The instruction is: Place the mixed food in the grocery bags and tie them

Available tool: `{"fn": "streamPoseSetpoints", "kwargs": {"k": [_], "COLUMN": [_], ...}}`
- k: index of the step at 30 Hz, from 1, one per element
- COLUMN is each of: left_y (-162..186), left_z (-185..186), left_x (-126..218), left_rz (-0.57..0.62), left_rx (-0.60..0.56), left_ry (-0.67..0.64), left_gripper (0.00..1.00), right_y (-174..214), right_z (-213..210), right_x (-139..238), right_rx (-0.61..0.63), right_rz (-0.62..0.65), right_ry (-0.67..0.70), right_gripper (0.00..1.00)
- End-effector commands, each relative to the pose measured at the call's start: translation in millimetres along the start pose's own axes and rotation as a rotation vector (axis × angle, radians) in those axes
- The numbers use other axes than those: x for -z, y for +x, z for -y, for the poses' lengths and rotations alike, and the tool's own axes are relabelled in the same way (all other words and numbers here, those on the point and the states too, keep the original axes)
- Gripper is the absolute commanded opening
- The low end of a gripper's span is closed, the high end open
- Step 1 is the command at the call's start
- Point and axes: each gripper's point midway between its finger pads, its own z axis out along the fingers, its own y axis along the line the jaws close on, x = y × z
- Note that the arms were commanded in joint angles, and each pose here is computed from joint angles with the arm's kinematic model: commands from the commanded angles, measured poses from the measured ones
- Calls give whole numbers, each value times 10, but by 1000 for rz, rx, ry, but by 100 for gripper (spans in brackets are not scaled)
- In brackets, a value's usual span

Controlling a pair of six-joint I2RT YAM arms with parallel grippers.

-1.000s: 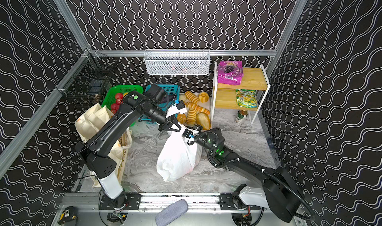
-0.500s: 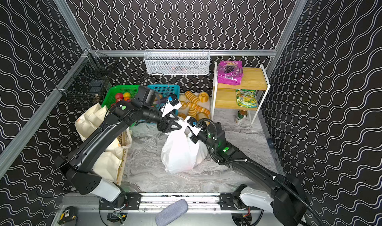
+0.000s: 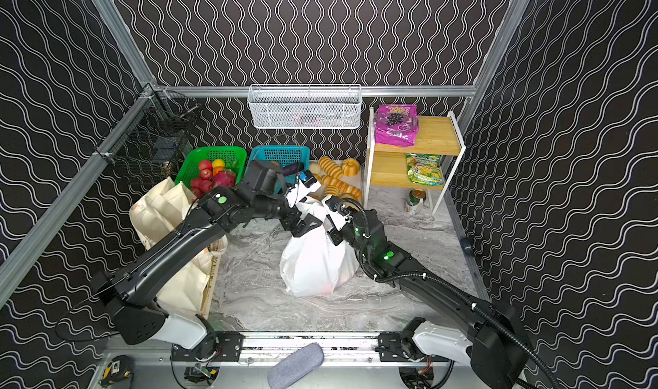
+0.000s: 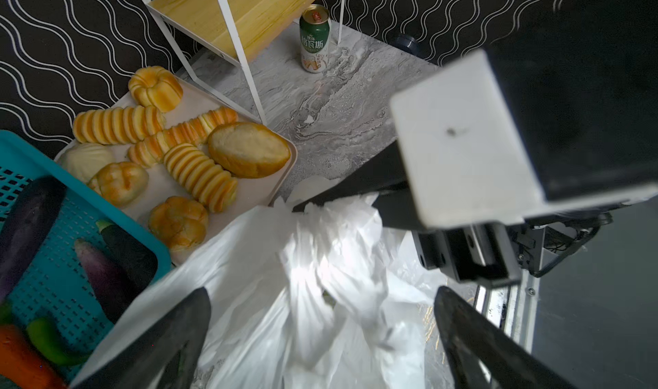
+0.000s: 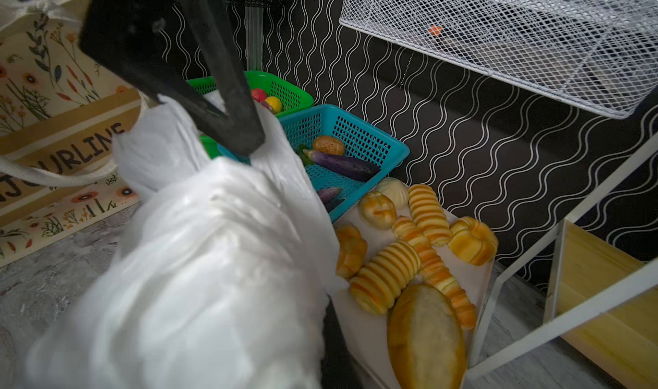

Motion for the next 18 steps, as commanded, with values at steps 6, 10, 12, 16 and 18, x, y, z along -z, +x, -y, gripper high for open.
{"fn": "streamPoseSetpoints", "kwargs": {"k": [6, 10, 12, 16, 18], "left_y": [-24, 199, 221, 201, 211], "left_z": [-261, -179, -93, -68, -101], "left_x": [-116, -245, -270, -255, -244], "left_rz": [-21, -127, -133, -129, -142], "left_rx": [-41, -33, -29, -35, -39], "left_ry": [-150, -85, -33, -20, -38], "left_gripper": [99, 97, 93, 59, 34], "right_y": [-95, -134, -138, -135, -139], "right_z": [8, -4, -5, 10, 23], "right_x": [47, 77, 75, 85, 110], "right_rx": [-16, -22, -22, -22, -18], "right_rz": [64, 88, 84, 80, 77], "right_ry": [5, -2, -4, 4, 11], "right_gripper": [0, 0, 0, 0, 0]}}
